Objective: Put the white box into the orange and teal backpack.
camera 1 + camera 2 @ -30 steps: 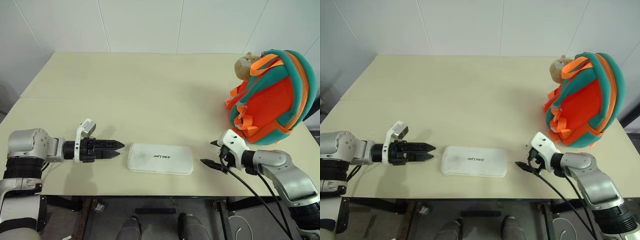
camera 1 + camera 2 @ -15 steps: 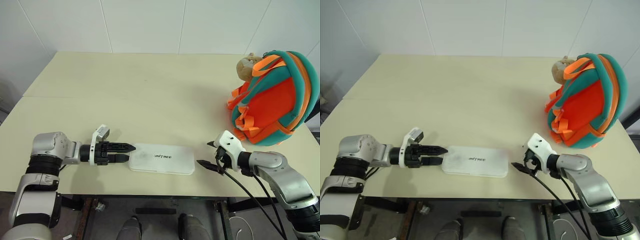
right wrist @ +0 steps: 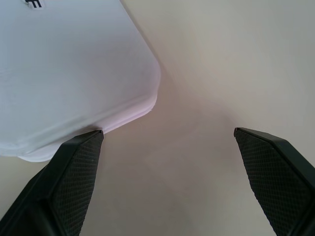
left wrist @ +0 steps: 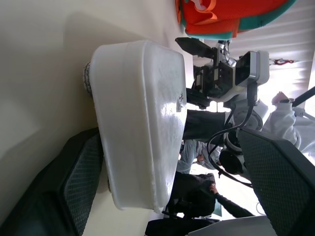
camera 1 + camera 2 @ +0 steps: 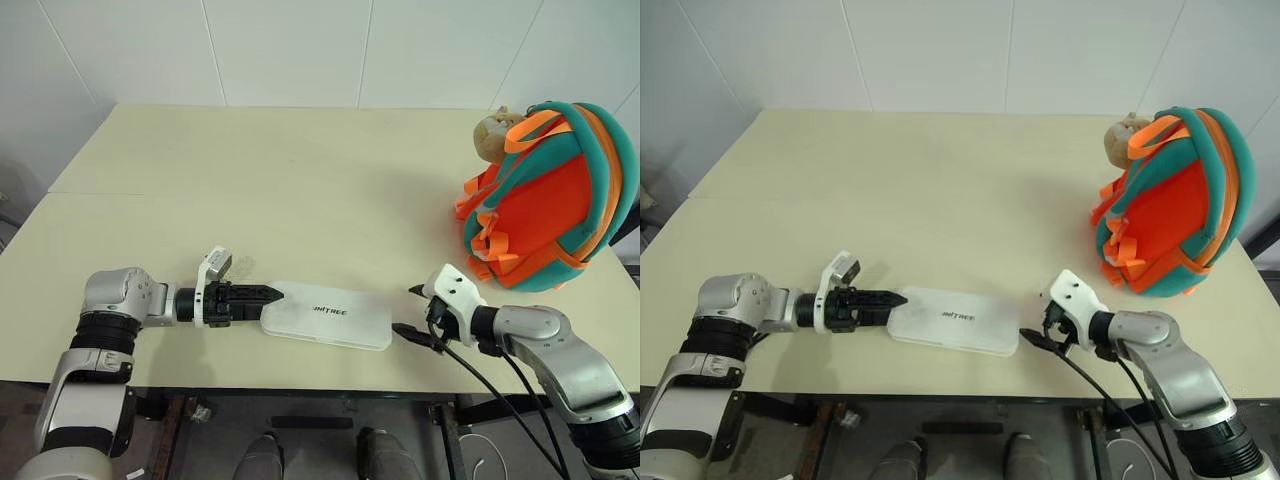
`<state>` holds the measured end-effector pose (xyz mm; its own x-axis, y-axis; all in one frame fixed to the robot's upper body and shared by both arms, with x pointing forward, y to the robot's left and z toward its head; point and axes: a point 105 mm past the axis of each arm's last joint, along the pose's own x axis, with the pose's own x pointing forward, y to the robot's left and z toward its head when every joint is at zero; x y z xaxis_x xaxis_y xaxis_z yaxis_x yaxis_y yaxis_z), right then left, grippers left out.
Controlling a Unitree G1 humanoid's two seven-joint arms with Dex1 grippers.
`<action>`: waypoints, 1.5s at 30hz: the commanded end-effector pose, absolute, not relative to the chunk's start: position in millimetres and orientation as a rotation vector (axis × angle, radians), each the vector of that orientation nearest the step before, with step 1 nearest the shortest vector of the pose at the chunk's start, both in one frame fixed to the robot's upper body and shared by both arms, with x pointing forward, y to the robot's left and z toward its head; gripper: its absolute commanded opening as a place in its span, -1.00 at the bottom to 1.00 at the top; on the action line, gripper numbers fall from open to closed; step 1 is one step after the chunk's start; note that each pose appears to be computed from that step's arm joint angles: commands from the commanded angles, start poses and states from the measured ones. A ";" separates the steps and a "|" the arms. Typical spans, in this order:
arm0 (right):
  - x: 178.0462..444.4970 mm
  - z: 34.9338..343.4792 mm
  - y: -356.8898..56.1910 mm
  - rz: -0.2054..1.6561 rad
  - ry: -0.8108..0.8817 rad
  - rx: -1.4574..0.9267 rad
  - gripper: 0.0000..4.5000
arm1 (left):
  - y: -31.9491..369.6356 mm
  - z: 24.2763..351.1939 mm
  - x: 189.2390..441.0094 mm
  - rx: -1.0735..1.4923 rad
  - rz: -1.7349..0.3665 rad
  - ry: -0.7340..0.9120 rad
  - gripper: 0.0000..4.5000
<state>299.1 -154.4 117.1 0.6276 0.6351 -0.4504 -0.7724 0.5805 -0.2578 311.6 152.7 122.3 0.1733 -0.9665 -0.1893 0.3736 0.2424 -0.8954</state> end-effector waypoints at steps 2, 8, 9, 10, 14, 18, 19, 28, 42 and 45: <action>294.0 122.1 -150.0 0.854 0.302 -0.465 1.00 | 148.9 116.7 311.3 -0.789 -1.125 0.931 0.99; 290.0 119.8 -156.9 0.840 0.318 -0.470 1.00 | 154.0 113.2 308.2 -0.734 -1.128 0.963 0.74; 289.5 119.6 -157.6 0.839 0.319 -0.471 1.00 | 155.1 113.5 307.7 -0.725 -1.132 0.967 0.74; 289.1 119.6 -157.9 0.839 0.319 -0.471 1.00 | 156.1 113.6 307.5 -0.715 -1.133 0.971 0.74; 289.6 119.9 -157.8 0.835 0.315 -0.472 1.00 | 158.9 117.0 310.7 -0.701 -1.135 0.961 0.74; 290.6 119.7 -157.0 0.835 0.314 -0.470 1.00 | 158.1 115.8 313.0 -0.688 -1.137 0.964 0.66; 290.8 119.7 -156.6 0.835 0.313 -0.469 1.00 | 157.0 114.1 313.4 -0.673 -1.140 0.965 0.58; 293.4 120.6 -157.4 0.825 0.308 -0.465 1.00 | 153.9 109.8 317.5 -0.618 -1.140 0.977 -0.36; 316.8 170.2 -196.1 0.470 0.060 -0.281 1.00 | 161.5 139.0 315.0 -0.617 -1.160 0.871 -0.40; 314.2 178.5 -205.1 0.399 0.025 -0.218 1.00 | 161.0 148.9 312.3 -0.652 -1.168 0.828 -0.41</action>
<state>318.2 -199.4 162.5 0.9003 0.4151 -0.1309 -0.4343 0.8772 -0.2047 312.6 155.3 138.1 0.1349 -0.9632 -0.2326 0.5050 0.2688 -0.8202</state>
